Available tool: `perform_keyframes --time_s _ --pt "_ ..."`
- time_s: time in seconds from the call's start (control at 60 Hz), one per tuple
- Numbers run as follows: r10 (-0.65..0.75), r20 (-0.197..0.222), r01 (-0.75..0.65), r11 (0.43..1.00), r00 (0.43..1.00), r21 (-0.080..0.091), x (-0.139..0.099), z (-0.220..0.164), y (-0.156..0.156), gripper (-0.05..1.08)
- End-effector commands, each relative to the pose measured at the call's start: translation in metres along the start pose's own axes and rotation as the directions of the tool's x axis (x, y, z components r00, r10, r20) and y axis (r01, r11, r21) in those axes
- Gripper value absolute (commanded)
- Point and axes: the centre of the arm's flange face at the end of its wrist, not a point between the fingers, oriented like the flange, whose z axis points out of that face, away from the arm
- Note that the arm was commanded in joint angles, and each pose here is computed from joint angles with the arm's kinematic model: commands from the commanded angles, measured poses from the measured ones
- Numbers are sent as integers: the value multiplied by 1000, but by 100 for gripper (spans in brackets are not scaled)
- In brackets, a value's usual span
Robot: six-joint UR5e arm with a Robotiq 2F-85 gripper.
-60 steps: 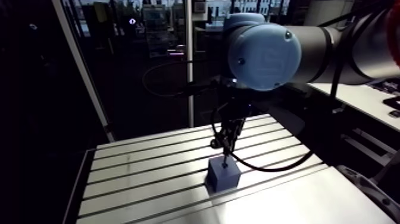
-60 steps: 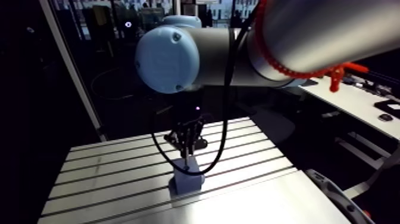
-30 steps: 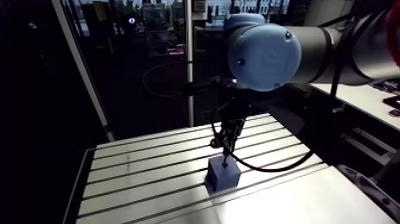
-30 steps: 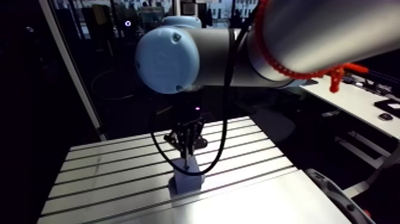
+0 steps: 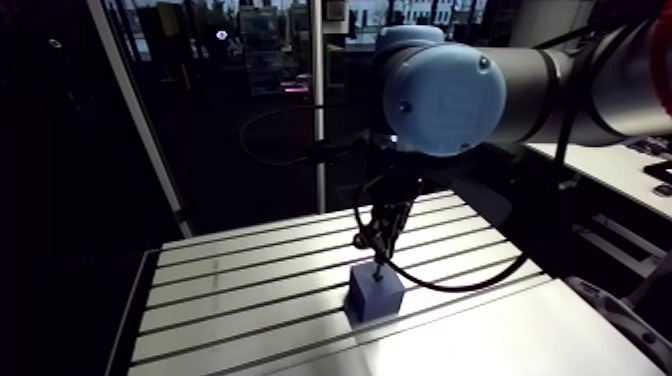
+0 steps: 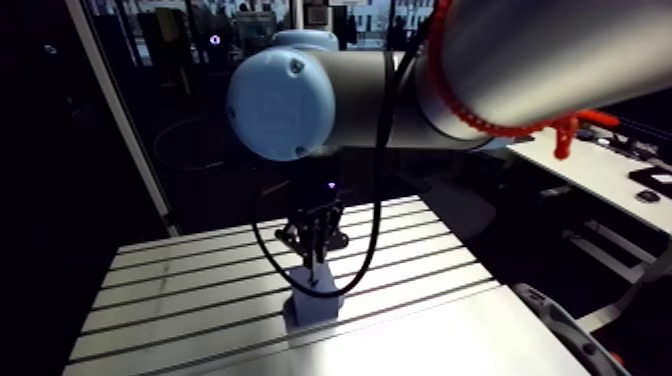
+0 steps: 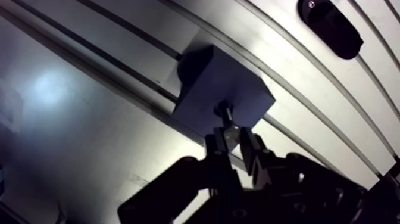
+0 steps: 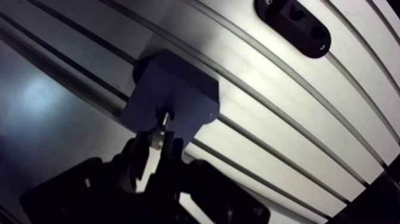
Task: Pick up the M10 bolt and insert it into the hex recess until seated.
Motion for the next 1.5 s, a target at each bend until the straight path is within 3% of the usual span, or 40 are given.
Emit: perform_keyframes --time_s 0.017,0.233,1.5 --pt "1 0 -1 1000 1000 0 0 0 0 107" --pt "-5 -14 5 1000 1000 -19 2 1 1 107" --pt "-7 -4 7 1000 1000 -12 0 6 -4 107"
